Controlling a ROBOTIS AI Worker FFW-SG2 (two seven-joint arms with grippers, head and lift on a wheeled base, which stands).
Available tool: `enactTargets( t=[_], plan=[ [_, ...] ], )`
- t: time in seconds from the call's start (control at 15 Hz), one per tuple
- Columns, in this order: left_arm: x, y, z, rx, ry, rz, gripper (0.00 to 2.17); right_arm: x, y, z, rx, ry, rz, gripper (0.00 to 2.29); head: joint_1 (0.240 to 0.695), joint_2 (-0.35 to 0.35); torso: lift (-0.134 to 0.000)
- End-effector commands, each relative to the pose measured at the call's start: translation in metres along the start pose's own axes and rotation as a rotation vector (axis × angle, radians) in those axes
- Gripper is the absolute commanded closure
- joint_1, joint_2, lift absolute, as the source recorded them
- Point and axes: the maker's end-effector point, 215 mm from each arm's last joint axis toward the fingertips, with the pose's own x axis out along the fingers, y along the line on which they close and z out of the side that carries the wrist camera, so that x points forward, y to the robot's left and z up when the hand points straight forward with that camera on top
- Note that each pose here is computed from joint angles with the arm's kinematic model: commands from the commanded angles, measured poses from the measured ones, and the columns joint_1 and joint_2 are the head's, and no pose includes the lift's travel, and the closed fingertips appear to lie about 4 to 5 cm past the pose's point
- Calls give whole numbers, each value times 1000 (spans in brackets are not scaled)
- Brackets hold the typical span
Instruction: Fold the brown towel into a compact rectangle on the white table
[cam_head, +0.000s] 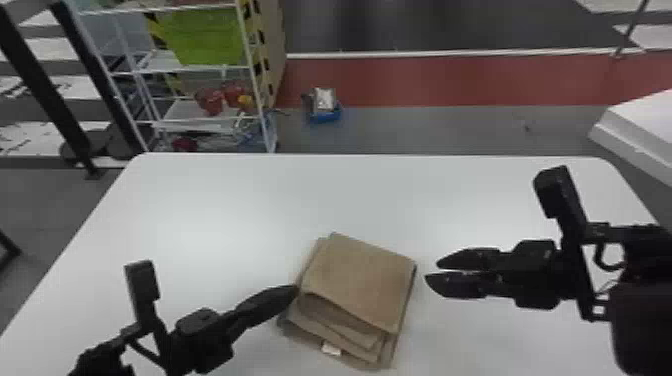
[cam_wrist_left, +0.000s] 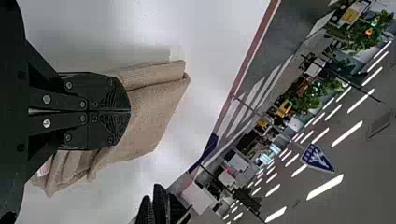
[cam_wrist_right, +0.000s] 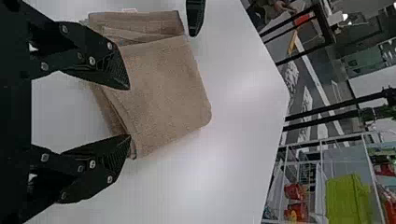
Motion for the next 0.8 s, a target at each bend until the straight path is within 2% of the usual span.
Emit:
enactTargets(
  t=[0.0,0.13,0.2,0.47,0.73],
  plan=[
    [-3,2,2,-2,-1,5,1443,10,-7,-19,51,44,8,1777,695,61,-123],
    [-3,3,2,-2,1,6,1443,19,-13,-31,71,75,13,1781,695,62,-123],
    [-4,4,3,-2,-1,9,1443,22,-17,-31,74,83,13,1851,695,62,-123],
    [-6,5,2,-9,2,8,1443,32,-21,-27,51,103,20,1851,695,63,-123],
    [-17,11,7,-16,-8,21,1443,53,-36,-25,27,140,-25,1851,695,79,-123]
  ],
)
